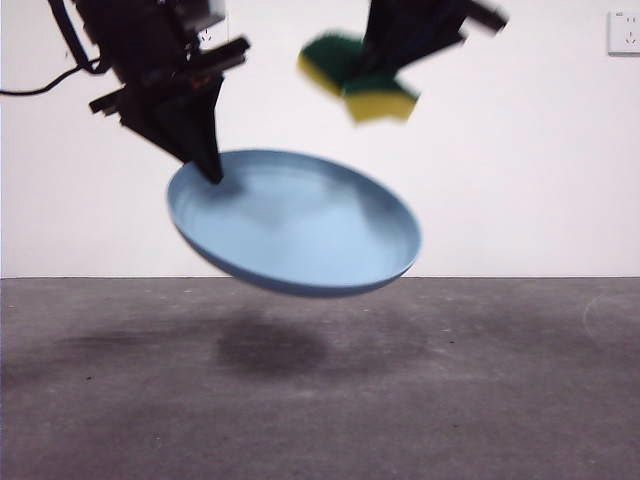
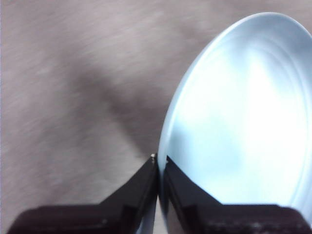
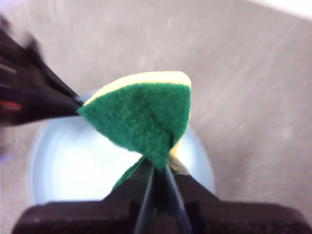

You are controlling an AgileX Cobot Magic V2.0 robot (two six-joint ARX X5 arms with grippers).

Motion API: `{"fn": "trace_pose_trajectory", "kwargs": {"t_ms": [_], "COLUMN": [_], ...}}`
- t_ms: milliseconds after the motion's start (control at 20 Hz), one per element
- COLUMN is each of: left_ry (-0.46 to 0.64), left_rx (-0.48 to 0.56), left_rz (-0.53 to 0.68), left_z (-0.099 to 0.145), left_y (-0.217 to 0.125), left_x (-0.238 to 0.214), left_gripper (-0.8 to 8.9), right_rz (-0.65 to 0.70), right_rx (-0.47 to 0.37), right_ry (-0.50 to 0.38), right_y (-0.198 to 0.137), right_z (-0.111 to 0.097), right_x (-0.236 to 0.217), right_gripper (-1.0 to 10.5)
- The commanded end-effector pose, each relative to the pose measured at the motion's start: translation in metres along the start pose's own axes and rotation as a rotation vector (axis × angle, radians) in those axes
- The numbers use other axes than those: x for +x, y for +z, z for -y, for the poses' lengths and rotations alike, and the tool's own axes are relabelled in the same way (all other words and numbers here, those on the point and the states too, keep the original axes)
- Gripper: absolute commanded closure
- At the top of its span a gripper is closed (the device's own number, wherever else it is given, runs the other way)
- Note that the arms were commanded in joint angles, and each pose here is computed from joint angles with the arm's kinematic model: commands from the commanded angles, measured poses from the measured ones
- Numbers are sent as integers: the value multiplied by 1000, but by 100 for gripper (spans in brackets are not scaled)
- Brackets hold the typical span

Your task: Pick up the plate,pick up the cloth,clean the plate with the cloth

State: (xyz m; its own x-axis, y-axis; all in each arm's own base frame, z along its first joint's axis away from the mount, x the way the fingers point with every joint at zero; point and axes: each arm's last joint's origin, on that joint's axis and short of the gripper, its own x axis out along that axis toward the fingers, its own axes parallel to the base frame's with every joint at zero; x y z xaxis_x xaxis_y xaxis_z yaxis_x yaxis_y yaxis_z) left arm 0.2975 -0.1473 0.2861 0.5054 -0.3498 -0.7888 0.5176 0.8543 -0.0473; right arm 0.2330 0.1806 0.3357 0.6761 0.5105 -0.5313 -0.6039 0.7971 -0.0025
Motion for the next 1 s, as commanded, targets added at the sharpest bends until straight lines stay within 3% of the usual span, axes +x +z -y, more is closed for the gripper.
{"fn": "trace_pose_trajectory", "kwargs": {"t_ms": [50, 350, 600, 750, 1000], "left_ry": [37, 78, 124, 122, 108], "left_rx": [-19, -100, -132, -153, -170], "left_rz": [-49, -175, -269, -292, -336], "left_z": [-14, -49, -61, -61, -50], "left_y": [-3, -19, -33, -37, -37], "left_x": [21, 74, 104, 110, 98], "left_gripper": [822, 822, 804, 535, 522], "right_rz": [16, -6, -59, -61, -137], "right_rx": [7, 18, 43, 55, 116], "right_ry": [-55, -150, -191, -207, -226], "right_y": [0, -4, -10, -10, -17], "right_z": [2, 11, 23, 29, 38], "right_x": [-20, -49, -49, -49, -24], "right_gripper": [963, 963, 963, 963, 963]}}
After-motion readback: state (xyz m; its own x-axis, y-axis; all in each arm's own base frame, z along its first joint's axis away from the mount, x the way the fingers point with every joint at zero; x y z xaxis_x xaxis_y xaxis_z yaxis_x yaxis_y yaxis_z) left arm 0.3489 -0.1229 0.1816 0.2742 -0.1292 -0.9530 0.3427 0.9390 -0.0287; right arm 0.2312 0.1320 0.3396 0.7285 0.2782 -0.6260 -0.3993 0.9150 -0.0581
